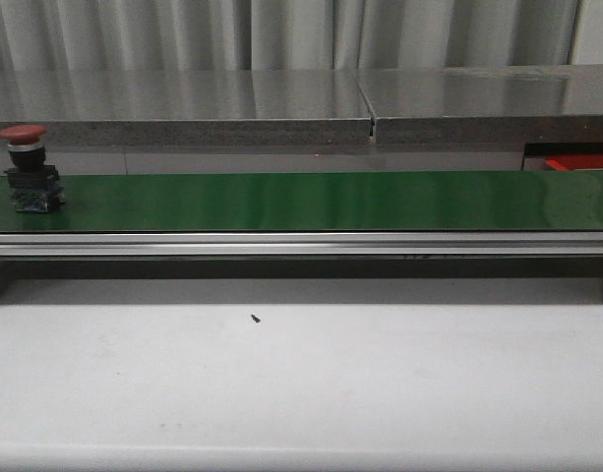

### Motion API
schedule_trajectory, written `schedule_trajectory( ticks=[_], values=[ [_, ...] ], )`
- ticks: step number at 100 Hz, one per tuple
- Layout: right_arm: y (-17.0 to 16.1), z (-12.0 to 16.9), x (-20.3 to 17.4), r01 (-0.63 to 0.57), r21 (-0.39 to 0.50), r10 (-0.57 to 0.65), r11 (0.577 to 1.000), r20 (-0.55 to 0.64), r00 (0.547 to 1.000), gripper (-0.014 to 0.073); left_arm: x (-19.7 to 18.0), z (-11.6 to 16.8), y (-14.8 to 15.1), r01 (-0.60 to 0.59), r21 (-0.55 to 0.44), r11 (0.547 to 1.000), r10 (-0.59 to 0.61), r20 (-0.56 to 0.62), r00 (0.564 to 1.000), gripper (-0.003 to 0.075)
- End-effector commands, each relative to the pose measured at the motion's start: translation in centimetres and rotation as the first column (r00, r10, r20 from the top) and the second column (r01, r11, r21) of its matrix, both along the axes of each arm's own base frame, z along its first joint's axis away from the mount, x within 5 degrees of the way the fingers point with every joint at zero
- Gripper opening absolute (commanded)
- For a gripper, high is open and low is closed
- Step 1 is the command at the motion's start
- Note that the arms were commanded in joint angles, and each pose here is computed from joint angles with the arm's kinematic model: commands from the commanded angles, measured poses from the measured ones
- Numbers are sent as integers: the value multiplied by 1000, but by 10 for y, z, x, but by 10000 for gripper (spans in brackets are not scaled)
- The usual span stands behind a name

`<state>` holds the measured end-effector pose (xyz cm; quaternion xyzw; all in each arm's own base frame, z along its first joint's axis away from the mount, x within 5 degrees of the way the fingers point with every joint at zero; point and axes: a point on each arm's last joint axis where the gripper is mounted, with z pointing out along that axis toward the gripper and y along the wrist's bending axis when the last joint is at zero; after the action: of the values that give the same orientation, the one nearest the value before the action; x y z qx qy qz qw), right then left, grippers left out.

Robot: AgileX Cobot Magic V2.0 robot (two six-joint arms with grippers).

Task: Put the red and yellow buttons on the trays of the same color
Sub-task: 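Set the red button on the green belt and open the left gripper, then grasp a yellow button from the cluster with the left gripper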

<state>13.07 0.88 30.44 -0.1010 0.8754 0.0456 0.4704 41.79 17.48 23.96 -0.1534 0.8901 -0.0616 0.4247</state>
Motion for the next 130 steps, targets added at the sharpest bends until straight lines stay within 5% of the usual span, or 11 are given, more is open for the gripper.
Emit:
schedule_trajectory(
  ticks=[1, 85, 96, 114, 130],
  values=[
    [-1, 13, 3, 16, 6, -16, 1000, 76, 997, -66, 9, 30, 7, -19, 54, 998, 14, 94, 996, 663],
    [-1, 13, 3, 16, 6, -16, 1000, 76, 997, -66, 61, -29, 36, -71, 10, 997, 71, 48, 996, 640],
    [-1, 13, 3, 16, 6, -16, 1000, 76, 997, -66, 62, -29, 37, -75, 13, 997, 74, 52, 996, 489],
    [-1, 13, 3, 16, 6, -16, 1000, 76, 997, -66, 60, -24, 35, -66, 9, 998, 65, 51, 997, -14],
    [-1, 13, 3, 16, 6, -16, 1000, 76, 997, -66, 54, 5, 29, -36, 23, 999, 34, 81, 996, -19]
  ],
)
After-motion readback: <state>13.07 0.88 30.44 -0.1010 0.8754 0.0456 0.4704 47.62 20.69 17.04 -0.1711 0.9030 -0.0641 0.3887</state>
